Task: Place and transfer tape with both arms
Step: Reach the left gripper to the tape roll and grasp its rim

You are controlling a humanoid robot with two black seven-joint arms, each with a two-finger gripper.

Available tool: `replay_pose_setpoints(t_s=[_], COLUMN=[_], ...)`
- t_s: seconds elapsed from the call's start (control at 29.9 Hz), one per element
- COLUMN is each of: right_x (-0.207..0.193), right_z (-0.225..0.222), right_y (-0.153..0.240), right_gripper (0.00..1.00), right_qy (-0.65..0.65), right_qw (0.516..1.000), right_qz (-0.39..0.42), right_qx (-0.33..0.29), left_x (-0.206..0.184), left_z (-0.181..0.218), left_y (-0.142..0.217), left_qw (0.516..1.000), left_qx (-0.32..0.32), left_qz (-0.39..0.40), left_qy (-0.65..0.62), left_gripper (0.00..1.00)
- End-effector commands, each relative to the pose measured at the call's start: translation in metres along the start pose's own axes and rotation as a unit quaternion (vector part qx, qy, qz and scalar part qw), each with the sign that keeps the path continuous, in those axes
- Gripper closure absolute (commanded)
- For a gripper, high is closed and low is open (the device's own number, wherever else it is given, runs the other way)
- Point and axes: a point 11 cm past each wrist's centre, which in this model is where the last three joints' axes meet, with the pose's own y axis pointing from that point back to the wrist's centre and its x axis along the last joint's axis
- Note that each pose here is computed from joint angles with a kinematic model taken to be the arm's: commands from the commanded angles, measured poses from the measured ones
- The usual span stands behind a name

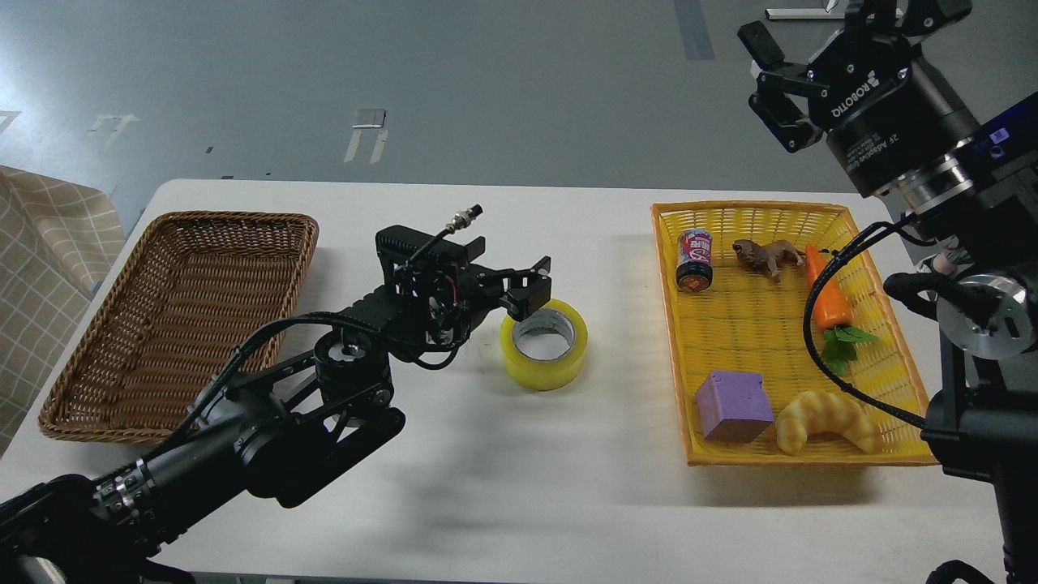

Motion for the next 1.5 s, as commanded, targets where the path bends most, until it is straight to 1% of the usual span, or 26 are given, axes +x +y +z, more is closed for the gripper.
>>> replay_pose_setpoints(t_s=[0.0,0.13,0.27,0.53,0.64,0.74,0.94,1.47], right_x=[-0.007,-0.007,-0.007,0.000,0.001,0.001,0.006,0.013], right_z=[-0.010,-0.016,-0.016,-0.014,-0.012,-0.012,-0.016,-0.015], right_y=[0.001,0.002,0.002,0.006,0.007,0.009,0.011,0.016], right_gripper=[0.00,0.00,0.00,0.00,0.00,0.00,0.00,0.00], right_qy=[0.007,0.015,0.017,0.026,0.030,0.030,0.037,0.035], right_qw=[1.000,1.000,1.000,1.000,1.000,1.000,0.999,0.999], right_qz=[-0.009,-0.011,-0.011,-0.007,-0.006,-0.006,0.000,0.013], right_qx=[0.011,0.015,0.015,0.004,0.000,-0.001,0.001,0.000], left_x=[-0.017,-0.031,-0.031,-0.040,-0.043,-0.045,-0.048,-0.051], left_z=[-0.007,-0.014,-0.009,0.024,0.028,0.028,0.013,0.004], left_y=[-0.002,-0.006,-0.008,-0.016,-0.016,-0.017,-0.014,-0.016], left_qw=[1.000,0.998,0.998,0.998,0.998,0.997,0.997,0.997], left_qx=[0.010,0.022,0.014,-0.017,-0.022,-0.028,-0.015,-0.004], left_qz=[-0.024,-0.047,-0.050,-0.057,-0.059,-0.062,-0.066,-0.071], left_qy=[-0.010,-0.028,-0.038,-0.030,-0.027,-0.027,-0.032,-0.034], left_gripper=[0.02,0.02,0.02,0.02,0.02,0.02,0.02,0.02])
